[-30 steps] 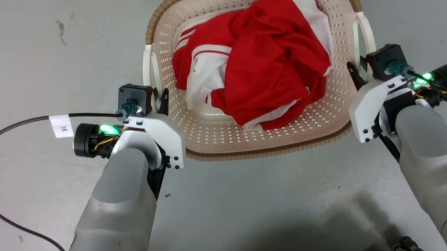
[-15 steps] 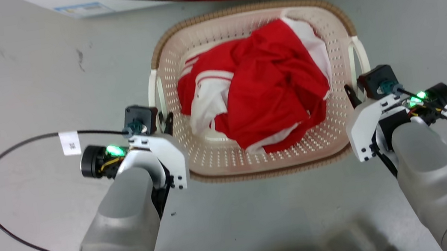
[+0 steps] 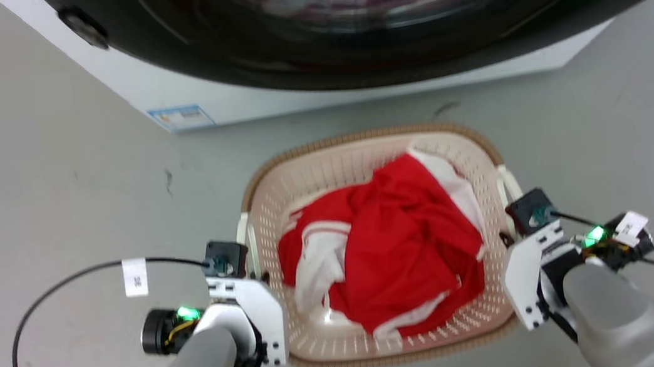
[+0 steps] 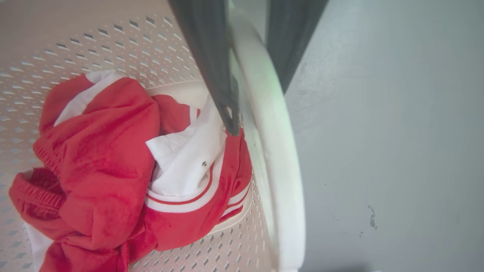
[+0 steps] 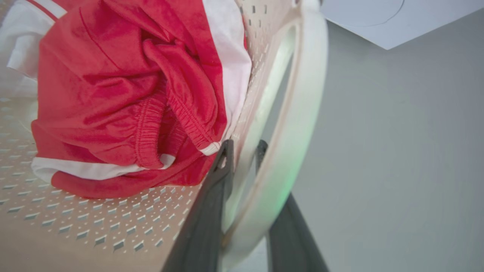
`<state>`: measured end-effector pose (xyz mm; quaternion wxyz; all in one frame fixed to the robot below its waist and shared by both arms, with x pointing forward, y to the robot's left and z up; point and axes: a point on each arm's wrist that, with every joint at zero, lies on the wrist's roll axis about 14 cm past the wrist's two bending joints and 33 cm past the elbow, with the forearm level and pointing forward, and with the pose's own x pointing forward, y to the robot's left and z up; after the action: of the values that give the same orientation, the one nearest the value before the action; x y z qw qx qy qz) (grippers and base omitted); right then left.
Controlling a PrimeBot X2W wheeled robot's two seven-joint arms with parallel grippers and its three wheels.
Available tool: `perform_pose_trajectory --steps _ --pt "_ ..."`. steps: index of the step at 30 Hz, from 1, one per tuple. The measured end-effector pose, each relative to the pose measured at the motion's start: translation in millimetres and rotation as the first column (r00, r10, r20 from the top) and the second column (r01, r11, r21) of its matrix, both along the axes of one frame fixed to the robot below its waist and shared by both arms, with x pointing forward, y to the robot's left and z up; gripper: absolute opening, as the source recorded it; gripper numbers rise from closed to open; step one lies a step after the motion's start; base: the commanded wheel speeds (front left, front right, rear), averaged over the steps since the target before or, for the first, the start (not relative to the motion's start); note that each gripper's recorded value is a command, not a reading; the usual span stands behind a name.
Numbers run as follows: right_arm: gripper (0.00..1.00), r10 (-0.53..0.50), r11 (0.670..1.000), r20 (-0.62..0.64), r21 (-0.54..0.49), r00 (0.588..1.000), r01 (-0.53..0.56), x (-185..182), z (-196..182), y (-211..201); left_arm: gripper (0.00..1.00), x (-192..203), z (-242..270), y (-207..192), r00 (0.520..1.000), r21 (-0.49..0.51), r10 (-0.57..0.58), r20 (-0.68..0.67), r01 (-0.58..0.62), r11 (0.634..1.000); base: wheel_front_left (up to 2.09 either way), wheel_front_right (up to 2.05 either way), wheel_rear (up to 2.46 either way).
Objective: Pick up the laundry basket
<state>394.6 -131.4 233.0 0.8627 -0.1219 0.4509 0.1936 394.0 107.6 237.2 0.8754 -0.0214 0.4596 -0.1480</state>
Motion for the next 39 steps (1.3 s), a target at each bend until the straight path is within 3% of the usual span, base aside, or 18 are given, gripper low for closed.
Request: perform_pose_trajectory --steps 22,39 --pt "0.00 0.013 1.000 0.025 -0.001 1.000 -0.013 -64 76 13 0.00 -60 71 11 1.000 0.008 0.017 0.019 -0.017 1.000 0.00 0.00 0.00" --pt "0.00 -0.010 1.000 0.047 -0.007 0.999 0.010 -82 93 7 0.00 -71 88 3 1.000 0.002 -0.009 0.023 0.009 1.000 0.00 0.00 0.00"
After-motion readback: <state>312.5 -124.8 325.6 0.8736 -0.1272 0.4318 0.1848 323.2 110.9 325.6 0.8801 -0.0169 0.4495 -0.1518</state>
